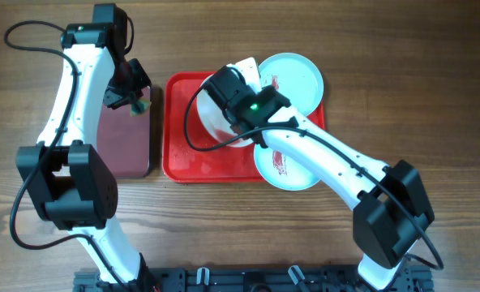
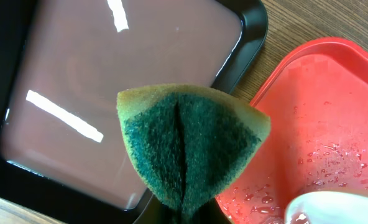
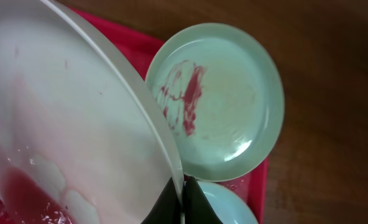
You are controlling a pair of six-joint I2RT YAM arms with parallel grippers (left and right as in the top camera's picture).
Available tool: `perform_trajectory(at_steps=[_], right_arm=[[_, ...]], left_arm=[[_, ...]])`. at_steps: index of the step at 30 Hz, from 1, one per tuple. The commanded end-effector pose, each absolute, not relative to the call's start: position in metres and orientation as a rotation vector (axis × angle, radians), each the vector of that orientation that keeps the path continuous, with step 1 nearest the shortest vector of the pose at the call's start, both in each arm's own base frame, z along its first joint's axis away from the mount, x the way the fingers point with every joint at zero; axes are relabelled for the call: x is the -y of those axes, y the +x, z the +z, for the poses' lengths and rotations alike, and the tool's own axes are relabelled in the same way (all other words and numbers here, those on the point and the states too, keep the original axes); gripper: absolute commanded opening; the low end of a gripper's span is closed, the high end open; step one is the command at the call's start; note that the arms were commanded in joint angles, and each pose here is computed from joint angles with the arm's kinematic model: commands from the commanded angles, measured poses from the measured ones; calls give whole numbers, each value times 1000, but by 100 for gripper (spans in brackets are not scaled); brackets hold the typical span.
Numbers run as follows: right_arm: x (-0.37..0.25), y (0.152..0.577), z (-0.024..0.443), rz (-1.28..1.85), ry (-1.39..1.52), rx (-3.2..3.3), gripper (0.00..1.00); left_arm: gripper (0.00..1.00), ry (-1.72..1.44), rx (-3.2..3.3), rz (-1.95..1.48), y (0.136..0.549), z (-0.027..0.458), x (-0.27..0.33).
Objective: Clean dirty plates on tray and stack at the side
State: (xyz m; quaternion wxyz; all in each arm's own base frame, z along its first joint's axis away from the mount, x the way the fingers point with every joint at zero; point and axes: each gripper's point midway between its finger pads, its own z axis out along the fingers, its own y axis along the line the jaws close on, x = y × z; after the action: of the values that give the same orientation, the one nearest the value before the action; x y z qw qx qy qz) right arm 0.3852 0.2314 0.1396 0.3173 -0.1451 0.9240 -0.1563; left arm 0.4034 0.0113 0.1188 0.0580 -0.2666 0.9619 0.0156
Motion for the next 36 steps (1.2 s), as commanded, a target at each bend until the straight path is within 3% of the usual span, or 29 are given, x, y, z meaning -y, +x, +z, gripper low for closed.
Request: perform_trajectory(at_steps=[1,12,21,24,27,32,36], right_arm=[[-222,394,177,-595,-313,-2238,4],[-242,360,277,-936,-119,-1691,4],[-249,359,278,-929,-142,-1693,4],[-263,364,257,-818,-238,-1795,4],[-293,367,189,-432,-400,-2132,4],[-295,368,125,115,-288,-2541,4],[-281,370,95,349,-165,-2694,4]], left_arm=[[4,-783,-2892,25,406,130,-13],[4,-783,-2892,25,406,130,-13],[4,-783,-2892,25,406,130,-12],[4,-783,-2892,25,406,130,-13],[4,-783,-2892,25,406,130,-12],[4,-783,-2892,25,406,130,-12],[4,-783,-2892,25,406,130,-12]])
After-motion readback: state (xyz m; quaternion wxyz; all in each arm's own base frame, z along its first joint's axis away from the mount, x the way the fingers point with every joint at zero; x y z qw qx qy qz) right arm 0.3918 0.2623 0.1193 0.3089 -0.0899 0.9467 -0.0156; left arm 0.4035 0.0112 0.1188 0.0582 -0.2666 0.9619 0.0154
